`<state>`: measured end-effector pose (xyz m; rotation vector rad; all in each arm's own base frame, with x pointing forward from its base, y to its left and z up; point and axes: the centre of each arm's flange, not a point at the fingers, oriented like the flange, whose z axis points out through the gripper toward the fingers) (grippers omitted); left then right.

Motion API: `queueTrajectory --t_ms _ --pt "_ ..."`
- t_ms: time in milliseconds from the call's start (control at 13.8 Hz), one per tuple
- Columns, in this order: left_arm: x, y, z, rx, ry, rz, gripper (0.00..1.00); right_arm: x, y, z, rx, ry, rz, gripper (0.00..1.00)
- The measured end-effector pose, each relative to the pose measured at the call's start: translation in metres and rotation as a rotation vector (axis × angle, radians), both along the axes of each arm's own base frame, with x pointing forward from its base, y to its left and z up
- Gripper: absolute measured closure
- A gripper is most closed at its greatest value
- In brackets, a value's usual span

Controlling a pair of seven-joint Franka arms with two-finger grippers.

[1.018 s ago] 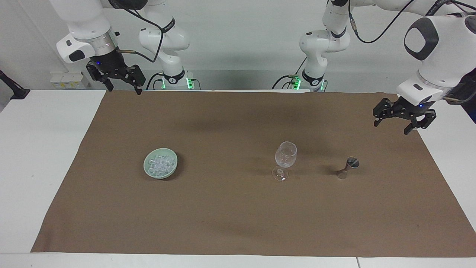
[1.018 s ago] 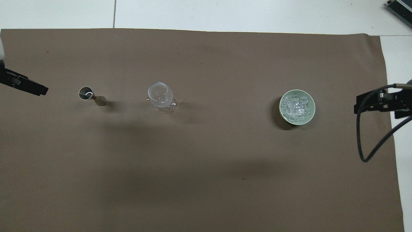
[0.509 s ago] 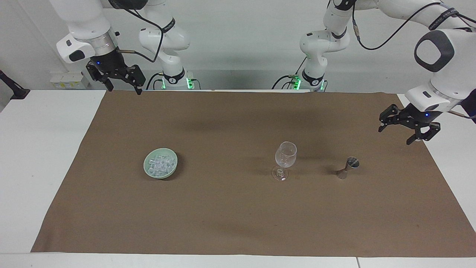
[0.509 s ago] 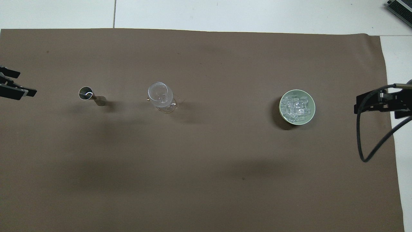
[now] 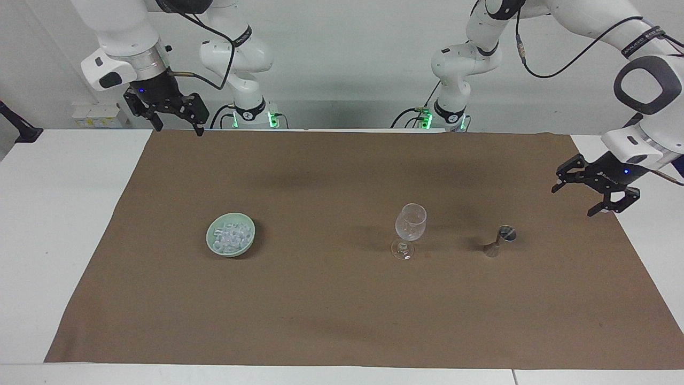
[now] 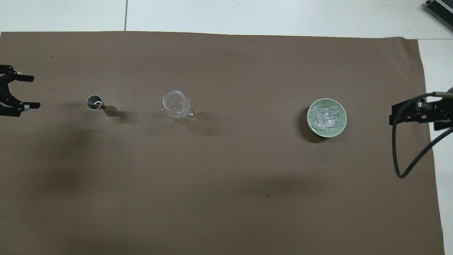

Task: Pour wine and add ice with both arms
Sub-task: 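Reach the left gripper to the small metal cup and grasp it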

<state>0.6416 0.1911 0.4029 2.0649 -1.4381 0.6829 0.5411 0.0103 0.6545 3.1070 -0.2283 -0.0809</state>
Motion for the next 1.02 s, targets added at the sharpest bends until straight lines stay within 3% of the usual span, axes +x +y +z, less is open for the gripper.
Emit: queueTrajectory --t_ms 218,509,873,1018 --pt "-0.007 -0.002 -0.051 -0.132 0.020 -0.107 0.00 0.000 0.000 0.000 0.000 0.000 0.000 0.00" --pt "0.000 -0.021 -0.088 -0.295 -0.064 -0.172 0.00 0.000 0.000 0.000 0.000 0.000 0.000 0.00" --pt "0.003 -0.048 -0.155 -0.518 -0.074 -0.172 0.00 0.000 0.000 0.000 0.000 0.000 0.000 0.00" --pt "0.002 -0.053 -0.174 -0.586 -0.116 -0.185 0.00 0.000 -0.001 0.000 0.000 0.000 -0.002 0.00"
